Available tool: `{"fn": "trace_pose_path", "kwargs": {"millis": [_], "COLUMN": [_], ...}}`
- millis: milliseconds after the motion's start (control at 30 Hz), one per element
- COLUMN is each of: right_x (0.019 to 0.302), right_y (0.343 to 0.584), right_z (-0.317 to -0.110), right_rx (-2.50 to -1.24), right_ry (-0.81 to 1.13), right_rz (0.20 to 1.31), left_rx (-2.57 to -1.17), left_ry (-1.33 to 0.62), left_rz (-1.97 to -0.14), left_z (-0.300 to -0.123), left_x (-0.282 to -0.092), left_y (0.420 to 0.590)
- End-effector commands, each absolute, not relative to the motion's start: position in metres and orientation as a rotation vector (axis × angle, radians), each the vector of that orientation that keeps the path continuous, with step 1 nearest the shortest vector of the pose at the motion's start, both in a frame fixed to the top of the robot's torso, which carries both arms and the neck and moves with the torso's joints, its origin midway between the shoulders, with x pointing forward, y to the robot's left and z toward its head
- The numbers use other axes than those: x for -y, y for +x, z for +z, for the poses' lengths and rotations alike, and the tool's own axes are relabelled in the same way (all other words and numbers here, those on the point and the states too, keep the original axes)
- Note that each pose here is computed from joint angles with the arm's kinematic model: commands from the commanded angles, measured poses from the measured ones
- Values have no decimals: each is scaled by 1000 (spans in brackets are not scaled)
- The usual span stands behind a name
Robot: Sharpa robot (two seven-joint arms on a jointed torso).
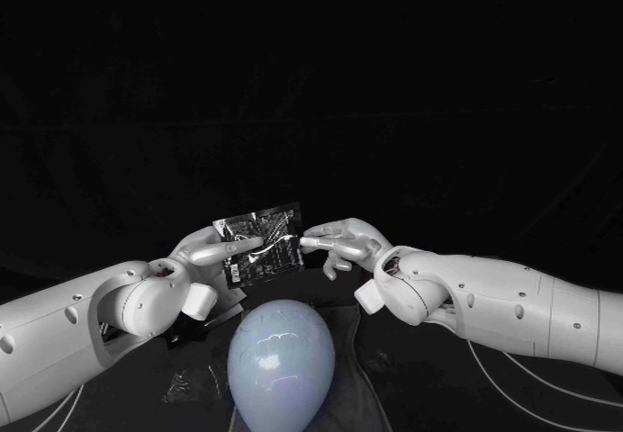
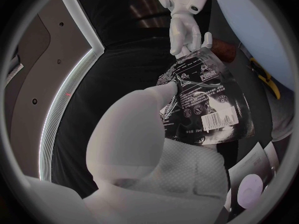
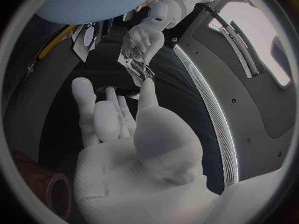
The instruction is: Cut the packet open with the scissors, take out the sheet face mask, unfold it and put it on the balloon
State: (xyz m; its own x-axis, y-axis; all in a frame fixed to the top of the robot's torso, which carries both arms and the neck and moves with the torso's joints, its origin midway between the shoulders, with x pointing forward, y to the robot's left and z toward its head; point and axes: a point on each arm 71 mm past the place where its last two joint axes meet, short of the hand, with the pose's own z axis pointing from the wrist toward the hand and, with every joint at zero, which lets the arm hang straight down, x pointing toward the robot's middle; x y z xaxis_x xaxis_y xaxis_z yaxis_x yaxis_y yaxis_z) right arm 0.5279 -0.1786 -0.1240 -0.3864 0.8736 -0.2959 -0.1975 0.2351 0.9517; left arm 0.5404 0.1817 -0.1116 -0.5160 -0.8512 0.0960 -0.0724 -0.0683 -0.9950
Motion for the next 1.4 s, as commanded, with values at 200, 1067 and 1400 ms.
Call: {"fn": "trace_pose_path", "kwargs": {"millis": [200,1067,1400], "right_x": [171,180,189], "right_y": [529,527,527], "right_z": [-125,-118,-117], "right_rx": [-1532,-1397,-1380], "right_ry": [683,700,708], "right_rz": [1381,1401,1385], "left_rx": [-1610,-1609,-1605], "left_ry": [-969,-975,-980], "left_rz": [-1688,-1677,-1669], "left_z": [-109,-109,-110], "left_x": [-176,-178,-181], "left_y": [538,539,540]}}
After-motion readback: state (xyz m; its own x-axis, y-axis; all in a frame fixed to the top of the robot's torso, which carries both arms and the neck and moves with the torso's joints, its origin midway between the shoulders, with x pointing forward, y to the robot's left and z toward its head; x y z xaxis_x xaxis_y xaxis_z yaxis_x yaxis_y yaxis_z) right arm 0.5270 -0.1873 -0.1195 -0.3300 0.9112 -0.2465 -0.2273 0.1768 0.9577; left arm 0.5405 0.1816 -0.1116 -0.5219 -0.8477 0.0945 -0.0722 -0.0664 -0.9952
